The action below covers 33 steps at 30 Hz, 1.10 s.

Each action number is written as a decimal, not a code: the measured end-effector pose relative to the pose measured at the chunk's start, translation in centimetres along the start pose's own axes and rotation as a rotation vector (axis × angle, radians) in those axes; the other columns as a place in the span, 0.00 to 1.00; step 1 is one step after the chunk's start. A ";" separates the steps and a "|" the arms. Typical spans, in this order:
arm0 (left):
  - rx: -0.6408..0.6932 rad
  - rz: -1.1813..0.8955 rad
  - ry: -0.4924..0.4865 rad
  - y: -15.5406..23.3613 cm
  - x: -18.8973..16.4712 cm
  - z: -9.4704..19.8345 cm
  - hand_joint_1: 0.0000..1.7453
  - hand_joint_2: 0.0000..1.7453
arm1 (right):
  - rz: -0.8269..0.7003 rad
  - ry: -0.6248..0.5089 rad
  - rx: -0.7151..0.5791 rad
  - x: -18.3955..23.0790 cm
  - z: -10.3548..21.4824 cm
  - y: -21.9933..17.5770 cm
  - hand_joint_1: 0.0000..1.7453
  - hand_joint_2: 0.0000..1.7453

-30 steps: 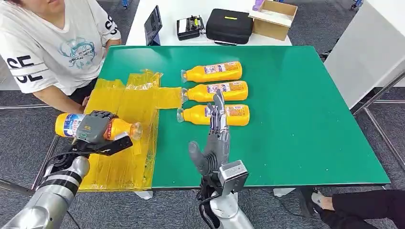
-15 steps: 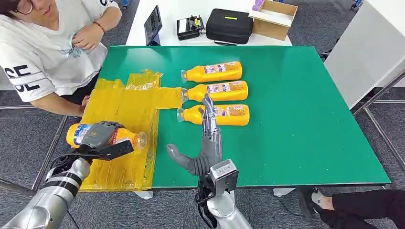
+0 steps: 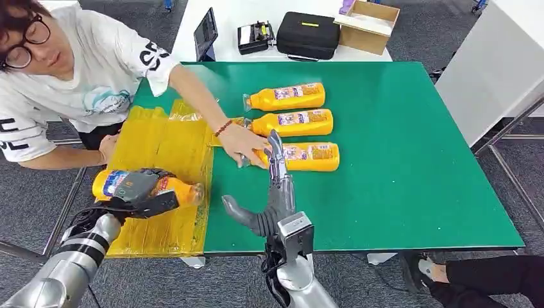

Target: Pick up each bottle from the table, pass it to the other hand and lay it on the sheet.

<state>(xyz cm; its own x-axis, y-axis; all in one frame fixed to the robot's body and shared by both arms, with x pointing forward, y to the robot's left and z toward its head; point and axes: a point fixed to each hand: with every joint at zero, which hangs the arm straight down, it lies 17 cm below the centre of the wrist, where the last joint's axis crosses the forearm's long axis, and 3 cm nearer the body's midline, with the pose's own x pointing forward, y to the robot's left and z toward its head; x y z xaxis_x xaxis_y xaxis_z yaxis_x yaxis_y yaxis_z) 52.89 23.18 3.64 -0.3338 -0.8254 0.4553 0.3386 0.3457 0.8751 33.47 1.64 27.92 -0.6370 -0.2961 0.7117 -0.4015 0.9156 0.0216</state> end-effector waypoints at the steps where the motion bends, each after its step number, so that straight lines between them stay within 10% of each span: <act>1: -0.005 0.016 -0.004 -0.2 0.0 0.1 0.00 0.00 | -0.001 0.006 -0.001 -0.2 0.0 0.0 0.00 1.00; 5: -0.026 0.117 -0.038 -0.7 0.7 0.5 0.00 0.00 | 0.029 0.018 -0.001 -0.8 0.3 0.0 0.00 1.00; 6: -0.030 0.145 -0.047 -0.9 0.9 0.6 0.00 1.00 | 0.032 0.022 0.001 -1.0 0.3 0.0 0.00 1.00; 13: -0.068 0.240 -0.096 -1.7 2.1 1.3 0.00 1.00 | 0.034 0.042 0.005 -1.8 0.6 0.1 0.00 1.00; 14: -0.070 0.247 -0.099 -1.7 2.1 1.4 0.00 0.00 | 0.033 0.044 0.006 -1.8 0.6 0.1 0.00 1.00; 21: -0.027 0.341 -0.109 -1.2 2.3 1.7 0.00 0.00 | 0.024 0.068 0.016 -2.6 1.0 0.4 0.00 1.00; 33: 0.639 0.786 0.009 7.8 0.5 2.3 0.00 0.00 | 0.060 0.170 0.087 -5.6 2.2 1.8 0.00 1.00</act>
<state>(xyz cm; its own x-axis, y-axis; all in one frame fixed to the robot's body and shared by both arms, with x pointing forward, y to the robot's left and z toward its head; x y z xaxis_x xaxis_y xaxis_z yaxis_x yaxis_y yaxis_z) 53.31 26.52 11.09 -0.2118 -0.2632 0.9412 -0.0758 0.9646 0.2527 34.83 4.29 22.44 -0.5440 -0.1848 0.8185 -0.4262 0.9011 -0.0798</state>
